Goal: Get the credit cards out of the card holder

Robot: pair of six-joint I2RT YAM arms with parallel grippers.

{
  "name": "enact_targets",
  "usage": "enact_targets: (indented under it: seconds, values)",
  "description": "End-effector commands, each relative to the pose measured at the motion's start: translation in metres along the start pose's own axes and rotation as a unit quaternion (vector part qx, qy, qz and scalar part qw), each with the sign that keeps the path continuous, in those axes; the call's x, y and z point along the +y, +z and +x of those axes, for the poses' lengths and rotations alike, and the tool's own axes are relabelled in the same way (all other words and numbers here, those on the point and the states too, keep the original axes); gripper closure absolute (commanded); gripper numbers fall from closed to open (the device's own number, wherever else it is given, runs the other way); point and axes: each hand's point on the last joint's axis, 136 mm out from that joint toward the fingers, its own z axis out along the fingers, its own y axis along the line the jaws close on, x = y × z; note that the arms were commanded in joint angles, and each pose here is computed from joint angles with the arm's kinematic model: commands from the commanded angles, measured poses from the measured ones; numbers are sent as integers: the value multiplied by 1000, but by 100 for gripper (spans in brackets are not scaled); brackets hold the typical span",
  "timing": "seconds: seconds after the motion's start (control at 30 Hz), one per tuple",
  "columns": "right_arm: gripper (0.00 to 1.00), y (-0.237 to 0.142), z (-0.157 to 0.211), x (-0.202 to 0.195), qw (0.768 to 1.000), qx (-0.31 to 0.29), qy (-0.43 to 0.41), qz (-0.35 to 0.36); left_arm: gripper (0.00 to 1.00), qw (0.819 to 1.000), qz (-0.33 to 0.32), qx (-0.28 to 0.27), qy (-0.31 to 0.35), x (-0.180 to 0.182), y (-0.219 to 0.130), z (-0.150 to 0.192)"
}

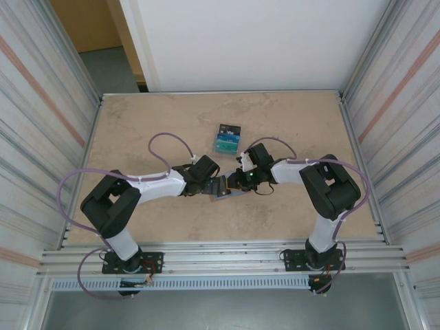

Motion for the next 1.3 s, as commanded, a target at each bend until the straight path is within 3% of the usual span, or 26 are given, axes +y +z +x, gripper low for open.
enact_targets:
  seconds: [0.0,0.2,0.4,0.93,1.07,1.27]
  values:
    - [75,7,-2,8,1000,7,-1,-22,1,999,-20,35,5,13,7,20]
    - [82,7,-6,16,998,4,5,-55,1,999,-19,39,4,14,7,23]
    - [100,2,-10,16,997,-6,15,-77,1,999,-18,40,2,14,7,24]
    - [100,-20,-13,-5,998,-37,28,-37,1,999,-22,38,3,17,6,22]
    - [100,-19,-14,1,997,-38,28,-54,1,999,-18,39,3,15,7,22]
    - [83,-12,-17,18,994,-33,21,-101,1,999,-14,42,9,11,8,22]
